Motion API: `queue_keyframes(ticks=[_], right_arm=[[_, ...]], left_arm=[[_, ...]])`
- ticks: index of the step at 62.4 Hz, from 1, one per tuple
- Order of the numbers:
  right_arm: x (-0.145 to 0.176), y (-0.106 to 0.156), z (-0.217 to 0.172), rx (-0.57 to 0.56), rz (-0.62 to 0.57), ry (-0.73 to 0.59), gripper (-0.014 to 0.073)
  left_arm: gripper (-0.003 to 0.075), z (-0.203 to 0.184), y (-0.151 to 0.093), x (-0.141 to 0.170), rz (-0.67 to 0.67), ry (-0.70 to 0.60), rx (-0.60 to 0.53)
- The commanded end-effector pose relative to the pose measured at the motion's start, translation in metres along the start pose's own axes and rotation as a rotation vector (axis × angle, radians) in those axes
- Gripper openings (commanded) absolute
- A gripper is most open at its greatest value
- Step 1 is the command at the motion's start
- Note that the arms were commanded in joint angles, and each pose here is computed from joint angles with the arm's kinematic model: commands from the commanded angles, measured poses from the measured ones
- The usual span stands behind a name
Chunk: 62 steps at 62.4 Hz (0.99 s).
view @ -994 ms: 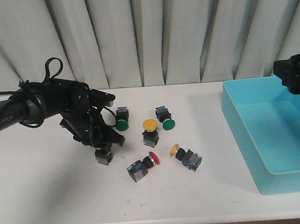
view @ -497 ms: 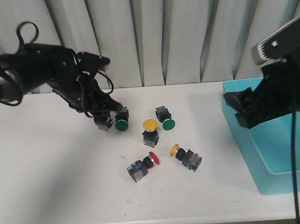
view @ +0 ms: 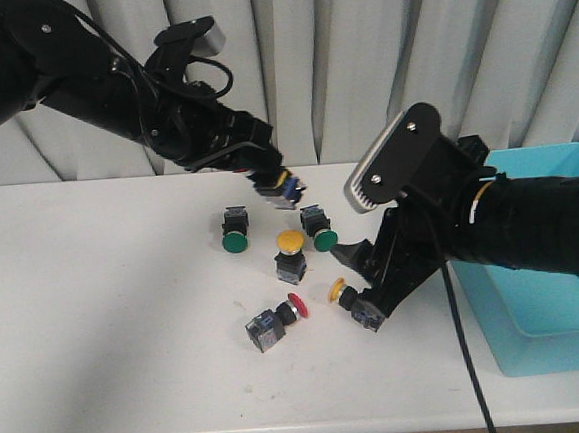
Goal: Pick red and yellow buttons and place in box
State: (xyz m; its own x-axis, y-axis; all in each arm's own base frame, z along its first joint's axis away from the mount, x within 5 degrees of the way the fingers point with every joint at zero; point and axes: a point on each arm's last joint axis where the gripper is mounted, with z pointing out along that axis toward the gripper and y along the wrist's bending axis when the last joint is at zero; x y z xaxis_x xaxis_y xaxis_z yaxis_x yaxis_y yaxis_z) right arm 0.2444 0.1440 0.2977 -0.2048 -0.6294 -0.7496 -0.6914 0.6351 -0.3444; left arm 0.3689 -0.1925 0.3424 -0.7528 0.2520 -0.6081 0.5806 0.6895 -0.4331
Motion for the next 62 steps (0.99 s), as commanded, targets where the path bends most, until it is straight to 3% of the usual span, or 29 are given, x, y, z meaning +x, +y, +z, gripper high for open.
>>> queue_keyframes(ticks=[1,14,35,43,57,62], right_arm=[[-0.021,-0.009,-0.010,0.074,-0.005,-0.133,0.0593],[-0.022,-0.010,-0.011,0.085,-0.004,-0.148,0.0593],[-0.023,-0.010,-0.011,0.086,0.001,-0.151,0.0573],[-0.023,-0.010,-0.011,0.085,0.005,-0.152,0.0441],[-0.022,-0.009,-0.010,0.073,0.027,-0.144,-0.0003],[-0.022,-0.009,-0.010,0.072,0.027,-0.143,-0.0010]], left_arm=[[-0.0007,-0.025,-0.037,-0.013,0.044,-0.114,0.133],[-0.0006,-0.014,-0.064,-0.007,0.076,-0.077,0.203],[-0.0006,-0.012,-0.083,-0.004,0.036,-0.048,0.322],[-0.0006,-0.012,-0.084,-0.002,0.039,-0.027,0.331],[-0.0003,-0.012,-0.084,-0.001,0.047,-0.017,0.333],[0.0003,-0.012,-0.084,-0.001,0.078,-0.023,0.332]])
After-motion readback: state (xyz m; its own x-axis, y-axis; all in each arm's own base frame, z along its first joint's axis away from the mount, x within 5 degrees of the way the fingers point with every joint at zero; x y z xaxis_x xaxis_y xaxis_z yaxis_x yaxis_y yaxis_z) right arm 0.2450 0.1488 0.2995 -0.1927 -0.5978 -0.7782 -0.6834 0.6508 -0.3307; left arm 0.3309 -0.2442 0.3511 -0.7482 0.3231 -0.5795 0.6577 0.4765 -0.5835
